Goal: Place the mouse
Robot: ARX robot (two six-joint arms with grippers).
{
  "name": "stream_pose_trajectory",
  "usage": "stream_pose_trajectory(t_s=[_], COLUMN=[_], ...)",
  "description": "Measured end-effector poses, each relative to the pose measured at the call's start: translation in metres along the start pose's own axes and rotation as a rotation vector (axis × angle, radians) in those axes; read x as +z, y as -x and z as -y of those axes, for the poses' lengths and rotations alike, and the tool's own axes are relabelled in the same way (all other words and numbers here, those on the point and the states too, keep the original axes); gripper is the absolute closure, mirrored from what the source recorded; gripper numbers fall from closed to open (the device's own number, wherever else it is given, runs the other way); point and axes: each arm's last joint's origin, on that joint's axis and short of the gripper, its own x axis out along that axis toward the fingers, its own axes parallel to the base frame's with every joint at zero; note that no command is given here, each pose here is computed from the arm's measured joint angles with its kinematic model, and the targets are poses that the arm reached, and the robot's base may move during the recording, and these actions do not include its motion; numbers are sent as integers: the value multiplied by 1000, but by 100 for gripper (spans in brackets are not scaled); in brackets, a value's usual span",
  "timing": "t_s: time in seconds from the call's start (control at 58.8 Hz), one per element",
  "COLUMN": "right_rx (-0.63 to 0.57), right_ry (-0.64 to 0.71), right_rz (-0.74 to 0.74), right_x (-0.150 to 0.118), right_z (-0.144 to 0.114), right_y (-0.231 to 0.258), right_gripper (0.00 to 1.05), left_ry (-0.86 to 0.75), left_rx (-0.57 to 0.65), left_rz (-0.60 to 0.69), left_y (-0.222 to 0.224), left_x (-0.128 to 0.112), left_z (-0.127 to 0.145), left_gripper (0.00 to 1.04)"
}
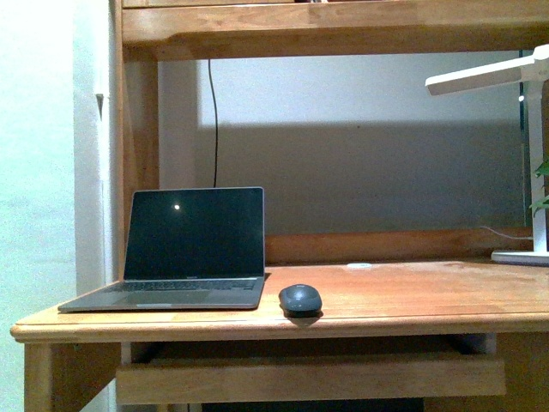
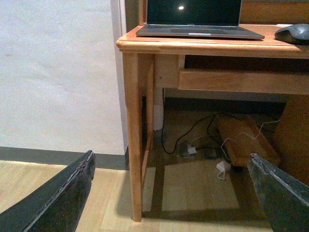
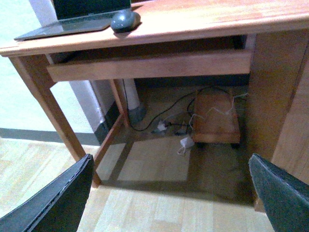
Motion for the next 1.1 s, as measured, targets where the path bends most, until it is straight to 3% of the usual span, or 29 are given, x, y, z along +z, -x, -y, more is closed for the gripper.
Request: stream_pose_trajectory(t_s=[0.102, 0.272, 0.408, 0.476, 0.918, 1.105], right_rx=[-226, -257, -251, -275, -271, -271], right_ry=[62, 95, 109, 110, 113, 113], right_rz=[88, 106, 106, 108, 115, 115], right_x=[-10, -15, -19, -21, -31, -31], right_z=[8, 15, 28, 30, 32, 32], right_y=[9, 12, 15, 15, 15, 15], right_gripper=[28, 55, 91, 102, 102, 70], left_ry=[0, 0, 0, 0, 0, 0], left_rx=[1, 0, 0, 0, 0, 0], left_rz=[0, 0, 0, 0, 0, 0], left_y=[0, 0, 0, 0, 0, 0], left_x=[0, 0, 0, 0, 0, 0], left_z=[0, 0, 0, 0, 0, 0], left_gripper=[8, 8, 8, 8, 8, 8])
